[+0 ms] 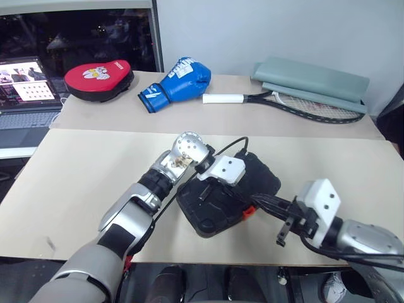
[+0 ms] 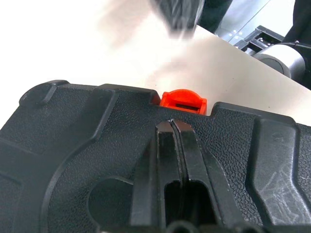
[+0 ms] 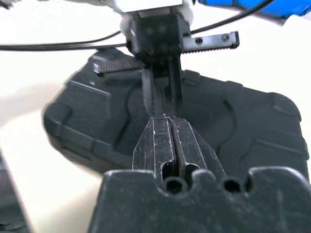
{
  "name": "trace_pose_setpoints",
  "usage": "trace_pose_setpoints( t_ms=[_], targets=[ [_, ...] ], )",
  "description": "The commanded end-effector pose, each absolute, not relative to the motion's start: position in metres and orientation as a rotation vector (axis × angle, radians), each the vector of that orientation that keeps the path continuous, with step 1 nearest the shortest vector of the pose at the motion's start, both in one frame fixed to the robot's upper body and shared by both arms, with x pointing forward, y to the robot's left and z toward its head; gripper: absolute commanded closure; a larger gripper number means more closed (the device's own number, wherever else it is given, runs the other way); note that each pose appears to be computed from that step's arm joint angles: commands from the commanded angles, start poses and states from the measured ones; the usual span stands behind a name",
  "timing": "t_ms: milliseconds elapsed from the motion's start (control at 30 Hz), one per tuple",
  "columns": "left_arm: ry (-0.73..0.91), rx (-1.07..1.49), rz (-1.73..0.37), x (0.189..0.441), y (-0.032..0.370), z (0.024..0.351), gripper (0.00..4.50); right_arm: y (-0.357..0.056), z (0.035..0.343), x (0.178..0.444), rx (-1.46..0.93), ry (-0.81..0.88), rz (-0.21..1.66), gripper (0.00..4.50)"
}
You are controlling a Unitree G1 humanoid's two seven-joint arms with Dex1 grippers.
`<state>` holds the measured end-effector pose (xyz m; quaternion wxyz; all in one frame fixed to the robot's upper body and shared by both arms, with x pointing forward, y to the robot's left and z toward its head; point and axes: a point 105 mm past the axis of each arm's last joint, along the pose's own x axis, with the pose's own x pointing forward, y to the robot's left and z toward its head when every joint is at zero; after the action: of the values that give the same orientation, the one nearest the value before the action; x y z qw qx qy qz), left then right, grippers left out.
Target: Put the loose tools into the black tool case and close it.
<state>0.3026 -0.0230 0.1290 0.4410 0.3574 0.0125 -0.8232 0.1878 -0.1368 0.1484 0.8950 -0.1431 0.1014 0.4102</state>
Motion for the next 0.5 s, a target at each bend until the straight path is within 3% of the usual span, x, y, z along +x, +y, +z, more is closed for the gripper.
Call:
trace_pose_setpoints(
  t_ms=[33,300,500],
  targets=[
    [0.3,0.946,-2.075,0.298,-0.002,0.082,4.49,-0.139,0.136,0.18,-0.327,0.252,0.838,4.5],
    [0.295,0.954,-2.08,0.298,-0.003,0.082,4.49,-0.139,0.107,0.202,-0.331,0.268,0.81,4.5],
    [0.294,0.953,-2.081,0.298,-0.004,0.083,4.49,-0.134,0.108,0.225,-0.335,0.229,0.822,4.5]
  ],
)
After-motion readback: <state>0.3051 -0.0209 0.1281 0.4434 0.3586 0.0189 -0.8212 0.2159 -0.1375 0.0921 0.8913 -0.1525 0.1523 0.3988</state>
